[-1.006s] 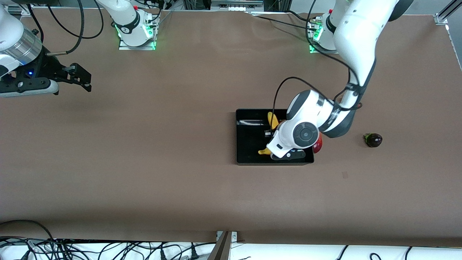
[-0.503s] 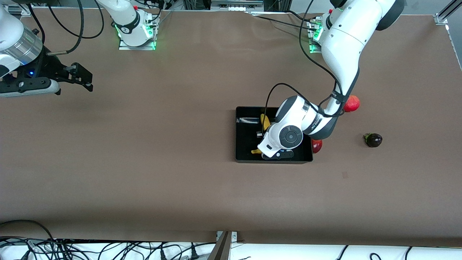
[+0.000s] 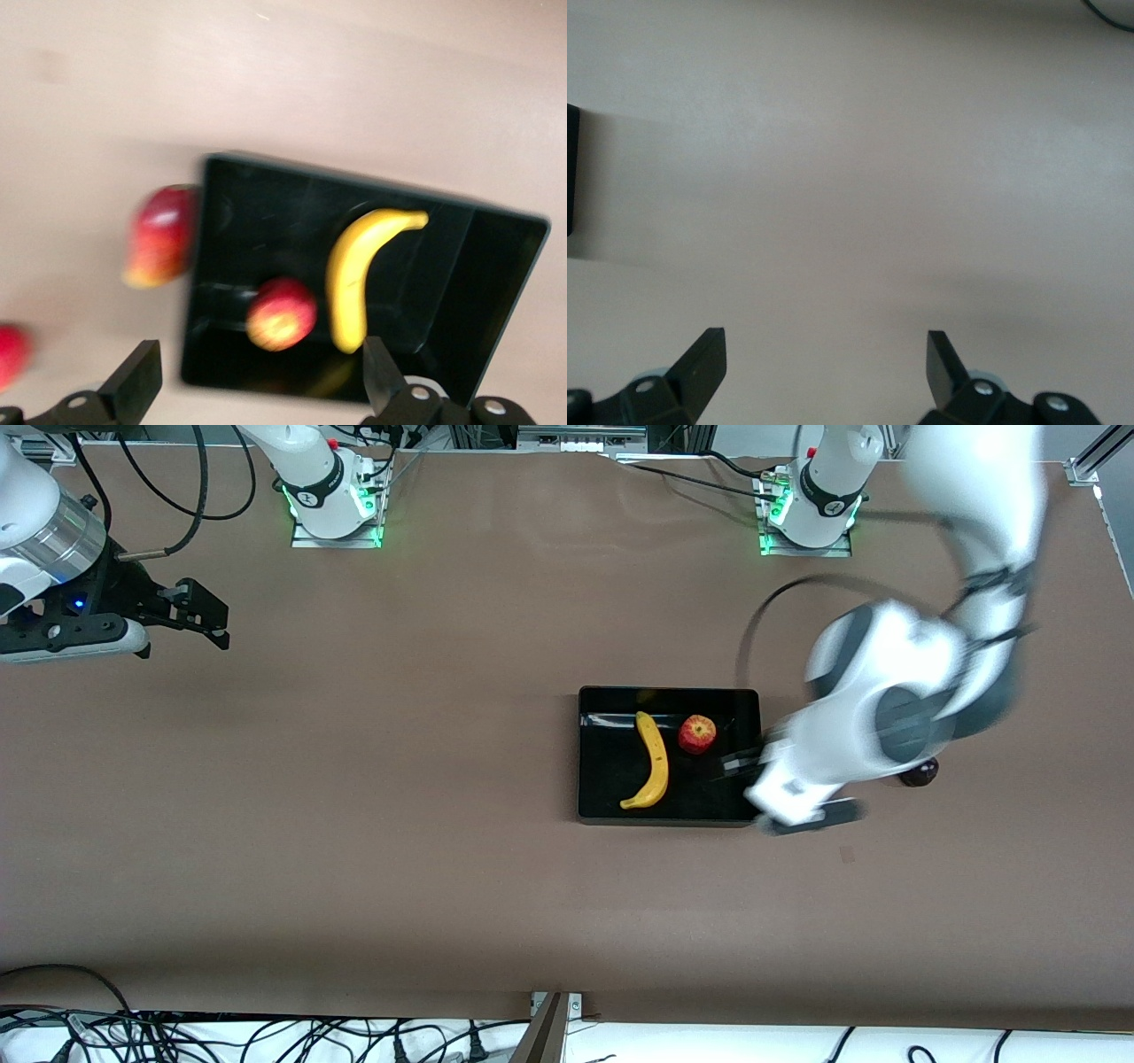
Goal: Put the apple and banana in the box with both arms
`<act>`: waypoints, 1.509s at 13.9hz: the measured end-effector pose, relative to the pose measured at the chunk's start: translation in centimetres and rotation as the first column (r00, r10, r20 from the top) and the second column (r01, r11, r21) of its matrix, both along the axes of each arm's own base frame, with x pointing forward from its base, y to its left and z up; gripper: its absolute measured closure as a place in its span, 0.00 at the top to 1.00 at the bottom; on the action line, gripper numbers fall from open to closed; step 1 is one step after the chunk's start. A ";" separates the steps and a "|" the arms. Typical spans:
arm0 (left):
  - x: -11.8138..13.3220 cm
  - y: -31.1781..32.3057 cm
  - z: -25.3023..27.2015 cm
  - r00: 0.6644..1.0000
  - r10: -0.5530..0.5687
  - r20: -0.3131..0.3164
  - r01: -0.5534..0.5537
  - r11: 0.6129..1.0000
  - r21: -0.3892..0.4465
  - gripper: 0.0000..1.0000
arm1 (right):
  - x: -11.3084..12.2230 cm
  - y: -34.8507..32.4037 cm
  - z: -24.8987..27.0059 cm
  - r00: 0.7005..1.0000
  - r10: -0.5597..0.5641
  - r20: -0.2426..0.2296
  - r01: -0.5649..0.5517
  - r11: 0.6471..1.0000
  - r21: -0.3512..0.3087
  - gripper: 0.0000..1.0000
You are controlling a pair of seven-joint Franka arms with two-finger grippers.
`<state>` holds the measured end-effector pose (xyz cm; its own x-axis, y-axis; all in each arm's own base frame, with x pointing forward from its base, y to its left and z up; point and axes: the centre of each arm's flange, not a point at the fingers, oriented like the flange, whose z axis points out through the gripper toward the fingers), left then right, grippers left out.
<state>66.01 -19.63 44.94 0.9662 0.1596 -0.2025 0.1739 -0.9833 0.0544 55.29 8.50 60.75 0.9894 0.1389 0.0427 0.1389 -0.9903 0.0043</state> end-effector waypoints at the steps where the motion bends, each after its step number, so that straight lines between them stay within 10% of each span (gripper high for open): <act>1: -0.7 2.4 2.5 0.999 -0.044 -0.005 0.045 0.999 0.024 1.00 | 0.0 0.1 0.0 1.000 0.003 0.000 -0.003 1.000 0.000 1.00; 6: -4.8 8.8 11.3 0.993 -0.115 -0.034 0.117 0.991 0.071 1.00 | 0.0 0.2 0.1 1.000 0.005 0.001 -0.005 1.000 0.000 1.00; 13: -10.4 16.1 14.7 0.984 -0.011 0.180 -0.009 0.994 0.111 1.00 | 0.0 0.3 0.1 1.000 0.005 0.002 -0.005 1.000 0.000 1.00; 21: -11.4 16.8 12.6 0.990 -0.085 0.114 0.074 0.992 0.101 1.00 | 0.0 0.3 0.1 1.000 0.005 0.002 -0.005 1.000 0.000 1.00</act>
